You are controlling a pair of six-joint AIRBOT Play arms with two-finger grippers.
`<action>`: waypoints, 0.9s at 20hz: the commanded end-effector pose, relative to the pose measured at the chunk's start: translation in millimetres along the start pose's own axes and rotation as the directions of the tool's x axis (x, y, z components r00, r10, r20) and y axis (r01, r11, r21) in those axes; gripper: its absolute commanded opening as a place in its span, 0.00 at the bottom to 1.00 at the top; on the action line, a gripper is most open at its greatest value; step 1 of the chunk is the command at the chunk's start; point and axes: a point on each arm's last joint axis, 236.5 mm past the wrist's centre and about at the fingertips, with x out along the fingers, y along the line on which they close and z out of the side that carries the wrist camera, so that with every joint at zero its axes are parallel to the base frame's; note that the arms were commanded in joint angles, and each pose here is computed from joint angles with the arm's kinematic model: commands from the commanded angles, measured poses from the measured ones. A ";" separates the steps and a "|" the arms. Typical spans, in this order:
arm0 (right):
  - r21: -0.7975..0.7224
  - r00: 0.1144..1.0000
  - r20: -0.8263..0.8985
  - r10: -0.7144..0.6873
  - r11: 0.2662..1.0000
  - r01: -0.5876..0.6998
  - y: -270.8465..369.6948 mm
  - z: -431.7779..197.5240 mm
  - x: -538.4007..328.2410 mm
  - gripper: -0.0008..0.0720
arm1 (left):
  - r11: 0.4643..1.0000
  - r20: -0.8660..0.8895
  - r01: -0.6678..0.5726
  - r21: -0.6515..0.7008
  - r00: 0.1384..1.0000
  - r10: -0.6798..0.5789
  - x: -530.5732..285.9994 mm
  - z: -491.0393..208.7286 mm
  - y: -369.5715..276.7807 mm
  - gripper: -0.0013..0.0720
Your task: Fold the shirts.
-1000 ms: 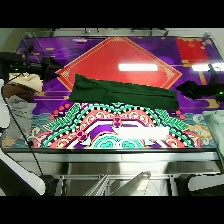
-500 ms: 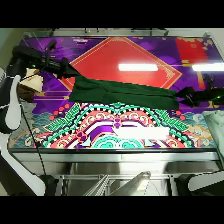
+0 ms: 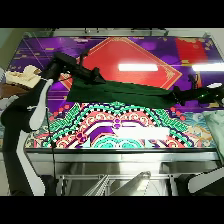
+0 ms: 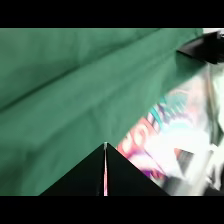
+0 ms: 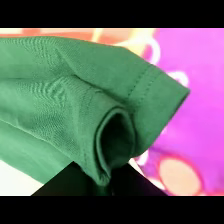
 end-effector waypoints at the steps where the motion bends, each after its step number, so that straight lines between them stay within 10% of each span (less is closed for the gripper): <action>1: -0.020 0.999 -0.035 0.042 0.999 -0.042 15.3 -7.8 -2.0 0.05 | 0.999 0.027 -0.045 0.002 0.999 0.045 62.2 0.1 3.4 0.03; 7: -0.070 0.994 -0.052 0.097 0.992 -0.101 37.1 -14.1 -34.7 0.05 | 0.946 -0.060 -0.320 0.055 0.944 0.323 88.2 -27.1 33.5 0.03; 18: -0.323 0.969 0.051 0.241 0.922 -0.212 142.9 12.9 -132.2 0.05 | 0.980 -0.366 -0.183 0.078 0.909 0.199 160.1 -136.8 -65.7 0.03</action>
